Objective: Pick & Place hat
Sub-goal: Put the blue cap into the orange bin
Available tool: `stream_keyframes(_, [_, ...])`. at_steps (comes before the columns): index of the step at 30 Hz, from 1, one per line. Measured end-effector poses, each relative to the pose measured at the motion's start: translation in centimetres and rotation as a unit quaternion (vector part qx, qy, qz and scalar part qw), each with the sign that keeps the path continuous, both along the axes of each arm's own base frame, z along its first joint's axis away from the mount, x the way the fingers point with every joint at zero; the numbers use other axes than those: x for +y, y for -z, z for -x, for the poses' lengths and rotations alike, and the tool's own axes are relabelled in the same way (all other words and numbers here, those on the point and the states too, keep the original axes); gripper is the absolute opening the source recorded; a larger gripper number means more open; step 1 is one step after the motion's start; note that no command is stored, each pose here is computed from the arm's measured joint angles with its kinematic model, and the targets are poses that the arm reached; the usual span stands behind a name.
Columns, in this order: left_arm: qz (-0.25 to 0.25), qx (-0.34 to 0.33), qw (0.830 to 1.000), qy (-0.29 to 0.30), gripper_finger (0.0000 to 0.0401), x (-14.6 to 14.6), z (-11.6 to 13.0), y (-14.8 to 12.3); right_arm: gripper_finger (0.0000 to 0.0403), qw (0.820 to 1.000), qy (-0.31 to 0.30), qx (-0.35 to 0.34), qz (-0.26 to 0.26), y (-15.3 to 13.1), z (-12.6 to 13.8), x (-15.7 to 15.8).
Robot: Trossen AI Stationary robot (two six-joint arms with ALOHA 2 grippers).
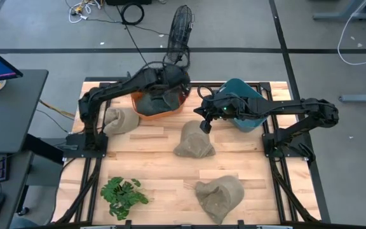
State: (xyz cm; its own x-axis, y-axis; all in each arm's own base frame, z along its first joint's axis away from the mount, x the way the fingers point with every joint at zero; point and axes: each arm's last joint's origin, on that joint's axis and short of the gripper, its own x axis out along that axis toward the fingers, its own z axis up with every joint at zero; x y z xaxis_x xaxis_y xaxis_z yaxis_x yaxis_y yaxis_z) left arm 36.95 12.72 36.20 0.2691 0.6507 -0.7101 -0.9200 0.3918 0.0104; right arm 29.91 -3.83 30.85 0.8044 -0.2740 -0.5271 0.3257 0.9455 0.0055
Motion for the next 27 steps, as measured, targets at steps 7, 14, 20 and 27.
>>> stream_keyframes(7, [0.064,0.046,0.995,-0.056,0.0004,3.6,1.4,2.4,0.0002,1.000,0.000,0.012,-0.003,0.2,0.1,0.0])
stream_keyframes(14, [0.142,0.121,0.978,-0.096,0.0003,3.8,3.2,4.3,0.0002,1.000,0.000,0.023,-0.004,0.4,0.2,0.0])
stream_keyframes(20, [0.188,0.161,0.963,-0.104,0.0003,3.4,3.5,8.1,0.0002,1.000,0.000,0.023,-0.004,0.4,0.2,0.0])
stream_keyframes(27, [0.191,0.169,0.962,-0.099,0.0003,3.0,3.4,12.3,0.0002,1.000,0.000,0.022,-0.003,0.3,0.2,0.0])
